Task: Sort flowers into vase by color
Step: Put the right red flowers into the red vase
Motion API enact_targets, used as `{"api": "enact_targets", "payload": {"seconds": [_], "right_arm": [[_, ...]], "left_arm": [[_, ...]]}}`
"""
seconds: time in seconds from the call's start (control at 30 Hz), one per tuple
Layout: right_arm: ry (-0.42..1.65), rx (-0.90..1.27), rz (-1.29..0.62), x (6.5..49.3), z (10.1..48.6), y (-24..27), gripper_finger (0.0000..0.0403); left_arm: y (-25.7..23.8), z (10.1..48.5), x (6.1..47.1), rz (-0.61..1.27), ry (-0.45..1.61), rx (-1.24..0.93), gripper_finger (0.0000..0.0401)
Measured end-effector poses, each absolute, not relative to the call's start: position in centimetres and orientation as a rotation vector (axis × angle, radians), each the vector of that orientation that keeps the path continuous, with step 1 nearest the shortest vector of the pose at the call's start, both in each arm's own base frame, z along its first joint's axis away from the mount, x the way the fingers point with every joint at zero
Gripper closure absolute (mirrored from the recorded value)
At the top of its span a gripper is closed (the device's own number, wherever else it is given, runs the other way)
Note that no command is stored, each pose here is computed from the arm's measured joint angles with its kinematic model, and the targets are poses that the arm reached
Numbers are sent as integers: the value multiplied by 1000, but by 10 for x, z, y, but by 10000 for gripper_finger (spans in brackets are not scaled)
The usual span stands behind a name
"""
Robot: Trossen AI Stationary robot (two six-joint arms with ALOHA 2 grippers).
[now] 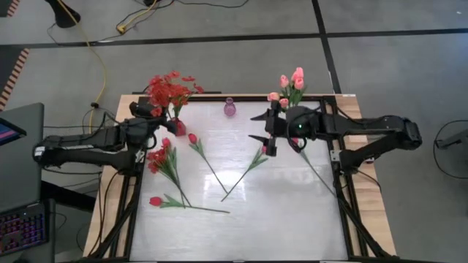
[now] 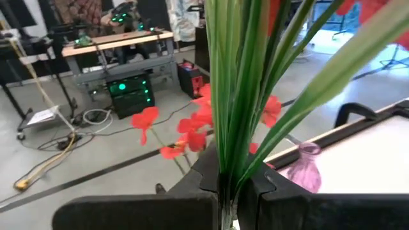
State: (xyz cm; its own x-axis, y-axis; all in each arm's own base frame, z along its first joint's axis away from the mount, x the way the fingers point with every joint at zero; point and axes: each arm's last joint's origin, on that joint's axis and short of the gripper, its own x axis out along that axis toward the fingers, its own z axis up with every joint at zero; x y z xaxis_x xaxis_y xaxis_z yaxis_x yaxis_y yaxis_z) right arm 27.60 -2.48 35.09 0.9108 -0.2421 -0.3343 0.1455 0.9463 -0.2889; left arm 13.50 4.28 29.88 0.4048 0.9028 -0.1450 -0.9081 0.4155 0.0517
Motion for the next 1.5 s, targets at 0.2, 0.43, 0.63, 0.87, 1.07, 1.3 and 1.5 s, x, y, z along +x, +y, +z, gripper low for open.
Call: {"api": "enact_targets", "payload": {"seconds": [0.2,0.43,0.63,0.87,1.07,1.3,1.5], "right_arm": [[372,-251,-201,273,351,-50,104],[331,-246,-170,270,355,-71,104],[334,-274,-189,266,355,-83,104],[324,-270,-152,263,355,-94,104],[333,-261,-165,260,354,-99,104],[332,-259,-166,260,354,-100,104],[332,-259,-166,260,354,-100,104]], "left_arm": [[58,296,136,1162,188,-60,401],[71,291,142,1166,210,-83,401],[73,288,142,1177,203,-83,401],[77,265,141,1220,213,-103,401],[78,251,142,1195,173,-144,401],[76,220,139,1201,186,-230,393],[75,209,138,1200,169,-269,363]]}}
